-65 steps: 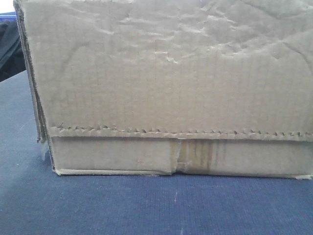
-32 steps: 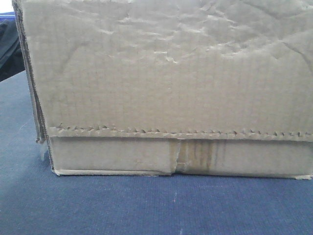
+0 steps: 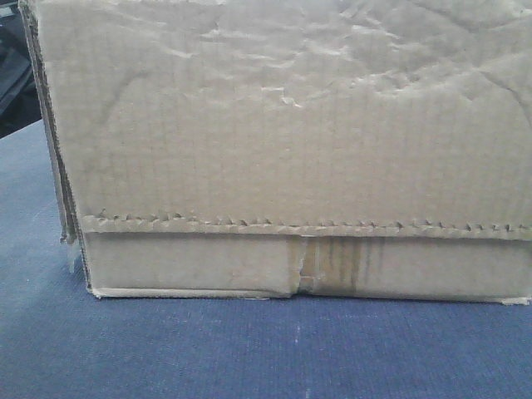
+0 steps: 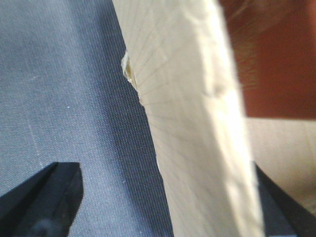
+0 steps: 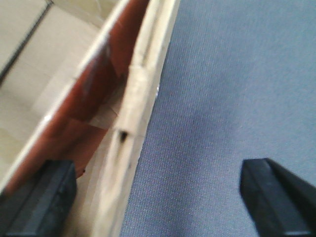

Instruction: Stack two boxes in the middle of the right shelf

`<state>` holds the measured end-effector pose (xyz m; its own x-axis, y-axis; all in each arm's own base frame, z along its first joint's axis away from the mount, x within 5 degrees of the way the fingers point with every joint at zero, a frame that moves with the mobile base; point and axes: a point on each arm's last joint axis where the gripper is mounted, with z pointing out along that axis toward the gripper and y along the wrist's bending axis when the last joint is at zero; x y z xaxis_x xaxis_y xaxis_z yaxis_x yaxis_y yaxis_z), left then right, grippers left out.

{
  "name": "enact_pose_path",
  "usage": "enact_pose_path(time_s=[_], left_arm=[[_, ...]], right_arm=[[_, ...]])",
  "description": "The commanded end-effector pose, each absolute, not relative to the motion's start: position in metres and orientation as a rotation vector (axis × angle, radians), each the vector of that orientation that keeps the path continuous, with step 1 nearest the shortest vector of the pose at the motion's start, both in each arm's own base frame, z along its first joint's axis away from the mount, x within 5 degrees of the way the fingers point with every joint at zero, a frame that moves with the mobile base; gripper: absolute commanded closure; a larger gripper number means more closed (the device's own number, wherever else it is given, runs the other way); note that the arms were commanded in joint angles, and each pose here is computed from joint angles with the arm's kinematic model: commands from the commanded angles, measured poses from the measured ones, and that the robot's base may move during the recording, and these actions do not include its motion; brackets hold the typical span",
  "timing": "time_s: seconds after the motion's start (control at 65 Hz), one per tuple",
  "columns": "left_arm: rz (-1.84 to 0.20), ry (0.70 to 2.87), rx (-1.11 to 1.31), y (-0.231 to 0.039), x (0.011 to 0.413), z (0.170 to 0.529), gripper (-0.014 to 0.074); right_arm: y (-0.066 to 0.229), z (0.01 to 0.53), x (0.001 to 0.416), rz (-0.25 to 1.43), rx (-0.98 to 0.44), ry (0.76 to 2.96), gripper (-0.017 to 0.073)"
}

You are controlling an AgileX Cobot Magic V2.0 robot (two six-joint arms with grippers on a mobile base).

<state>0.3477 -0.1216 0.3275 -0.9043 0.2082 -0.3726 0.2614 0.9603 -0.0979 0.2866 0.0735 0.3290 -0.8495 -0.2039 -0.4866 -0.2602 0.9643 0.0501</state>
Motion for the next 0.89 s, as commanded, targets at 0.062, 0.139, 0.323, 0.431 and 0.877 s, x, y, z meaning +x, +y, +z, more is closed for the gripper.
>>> enact_pose_path(time_s=[0.062, 0.139, 0.323, 0.431, 0.877], left_arm=[[-0.233, 2.733, 0.328, -0.125, 0.346, 0.33, 0.0299], [-0.233, 2.733, 0.328, -0.125, 0.346, 0.33, 0.0458], [-0.233, 2.748, 0.316, -0.124, 0.345, 0.33, 0.0705], [-0.224, 2.751, 0.29, -0.123, 0.344, 0.332, 0.0705], [-0.219, 2.505, 0.204, -0.107, 0.313, 0.413, 0.0705]], right_arm=[[0.075, 0.321, 0.293, 0.145, -0.342, 2.638, 0.03], [0.075, 0.319, 0.295, 0.144, -0.343, 2.645, 0.0507], [0.075, 0.318, 0.296, 0.145, -0.342, 2.64, 0.0712], [0.075, 0.319, 0.295, 0.145, -0.341, 2.636, 0.0713], [0.07, 0.374, 0.276, 0.163, -0.321, 2.435, 0.0713]])
